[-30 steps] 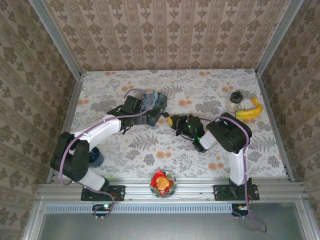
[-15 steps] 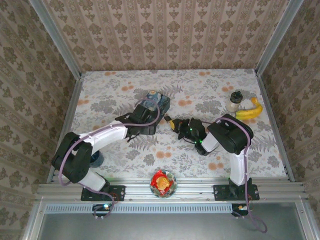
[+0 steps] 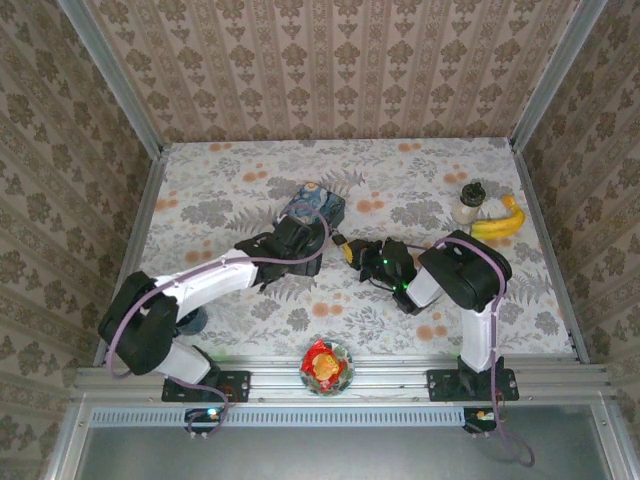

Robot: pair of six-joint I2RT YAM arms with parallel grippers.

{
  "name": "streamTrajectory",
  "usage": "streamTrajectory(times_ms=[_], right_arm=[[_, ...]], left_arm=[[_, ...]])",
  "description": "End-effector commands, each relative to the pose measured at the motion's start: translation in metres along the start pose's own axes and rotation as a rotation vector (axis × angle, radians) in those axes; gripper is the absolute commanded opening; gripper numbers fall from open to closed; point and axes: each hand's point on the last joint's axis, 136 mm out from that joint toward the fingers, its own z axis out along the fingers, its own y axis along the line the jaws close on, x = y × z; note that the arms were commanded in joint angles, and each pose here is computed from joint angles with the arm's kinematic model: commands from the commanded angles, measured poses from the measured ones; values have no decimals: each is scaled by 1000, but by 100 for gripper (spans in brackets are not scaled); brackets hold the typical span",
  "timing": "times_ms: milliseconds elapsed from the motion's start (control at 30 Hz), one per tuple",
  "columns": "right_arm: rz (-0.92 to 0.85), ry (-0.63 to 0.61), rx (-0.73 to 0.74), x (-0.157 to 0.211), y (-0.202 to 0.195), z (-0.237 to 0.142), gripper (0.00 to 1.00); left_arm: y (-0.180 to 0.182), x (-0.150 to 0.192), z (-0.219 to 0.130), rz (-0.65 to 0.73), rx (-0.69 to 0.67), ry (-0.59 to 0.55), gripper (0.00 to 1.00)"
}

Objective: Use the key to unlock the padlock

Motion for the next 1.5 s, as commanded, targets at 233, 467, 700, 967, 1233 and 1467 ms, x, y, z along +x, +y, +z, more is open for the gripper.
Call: streamTrajectory(times_ms=[233,467,700,967,1233,1467], right_arm=[[-70,-11,10,-3,-7,9,32],[-112,-19,83,-4,-21,-10,48],[-276,-7,223,5,-21,-39,53],[-962,-62,610,10,42,-94,52],[-1324,45,789,8,60,-93,55],[-1503,143,874,7,47,-59,54]], left_arm=[[5,-54,-24,-63,15,-138,100],[29,-74,-24,-118,-15,-150,100],[55,-84,-20,-152,-57,-141,100],[63,-86,-3,-176,-53,-113,100],[57,-87,21,-179,-31,-61,100],[57,-73,33,-192,-30,-15,100]])
